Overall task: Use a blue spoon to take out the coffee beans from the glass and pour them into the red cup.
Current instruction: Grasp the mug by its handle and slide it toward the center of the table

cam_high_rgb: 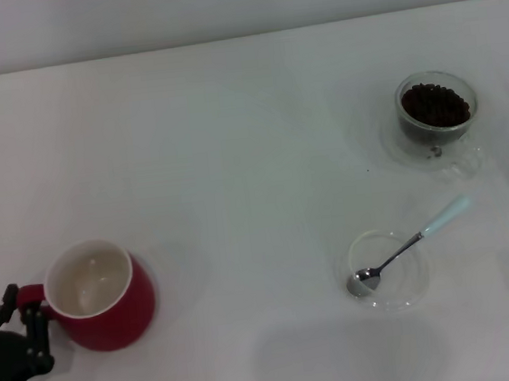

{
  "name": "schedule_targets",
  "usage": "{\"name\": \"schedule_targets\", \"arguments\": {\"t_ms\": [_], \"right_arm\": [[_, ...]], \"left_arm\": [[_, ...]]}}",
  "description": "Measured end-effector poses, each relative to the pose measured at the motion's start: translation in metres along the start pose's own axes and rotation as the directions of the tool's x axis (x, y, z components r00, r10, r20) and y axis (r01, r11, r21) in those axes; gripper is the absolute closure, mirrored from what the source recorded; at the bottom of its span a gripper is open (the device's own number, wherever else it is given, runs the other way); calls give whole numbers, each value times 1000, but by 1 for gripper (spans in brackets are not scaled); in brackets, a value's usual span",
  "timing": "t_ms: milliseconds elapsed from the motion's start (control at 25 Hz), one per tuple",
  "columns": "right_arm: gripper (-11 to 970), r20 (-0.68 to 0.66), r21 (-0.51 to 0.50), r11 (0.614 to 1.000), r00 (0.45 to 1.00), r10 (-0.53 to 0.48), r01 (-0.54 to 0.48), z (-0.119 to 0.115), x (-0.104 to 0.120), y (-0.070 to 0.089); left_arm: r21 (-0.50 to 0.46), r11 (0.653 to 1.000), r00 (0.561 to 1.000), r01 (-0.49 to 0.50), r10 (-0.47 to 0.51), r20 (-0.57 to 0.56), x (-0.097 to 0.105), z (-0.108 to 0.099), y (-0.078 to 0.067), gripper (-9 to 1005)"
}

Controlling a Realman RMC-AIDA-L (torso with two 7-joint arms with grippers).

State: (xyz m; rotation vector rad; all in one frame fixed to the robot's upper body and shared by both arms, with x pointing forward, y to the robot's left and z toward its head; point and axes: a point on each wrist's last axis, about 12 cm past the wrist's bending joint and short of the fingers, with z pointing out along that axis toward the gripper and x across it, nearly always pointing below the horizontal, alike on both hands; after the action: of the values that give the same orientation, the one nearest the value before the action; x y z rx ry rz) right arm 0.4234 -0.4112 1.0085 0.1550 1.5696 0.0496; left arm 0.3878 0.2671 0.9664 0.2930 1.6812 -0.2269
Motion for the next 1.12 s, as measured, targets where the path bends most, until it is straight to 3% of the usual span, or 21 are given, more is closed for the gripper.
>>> {"name": "schedule_targets", "arguments": {"t_ms": [520, 1120], "right_arm": [[529, 3, 1, 1000, 1000, -1, 1, 1, -1, 0], [529, 11, 2, 1000, 1000, -5, 5, 4, -2, 1]], "left_arm": [[141, 988, 998, -57, 58, -7, -8, 37, -11, 812], [323, 935, 988, -149, 155, 7, -24, 83, -29, 855]]}}
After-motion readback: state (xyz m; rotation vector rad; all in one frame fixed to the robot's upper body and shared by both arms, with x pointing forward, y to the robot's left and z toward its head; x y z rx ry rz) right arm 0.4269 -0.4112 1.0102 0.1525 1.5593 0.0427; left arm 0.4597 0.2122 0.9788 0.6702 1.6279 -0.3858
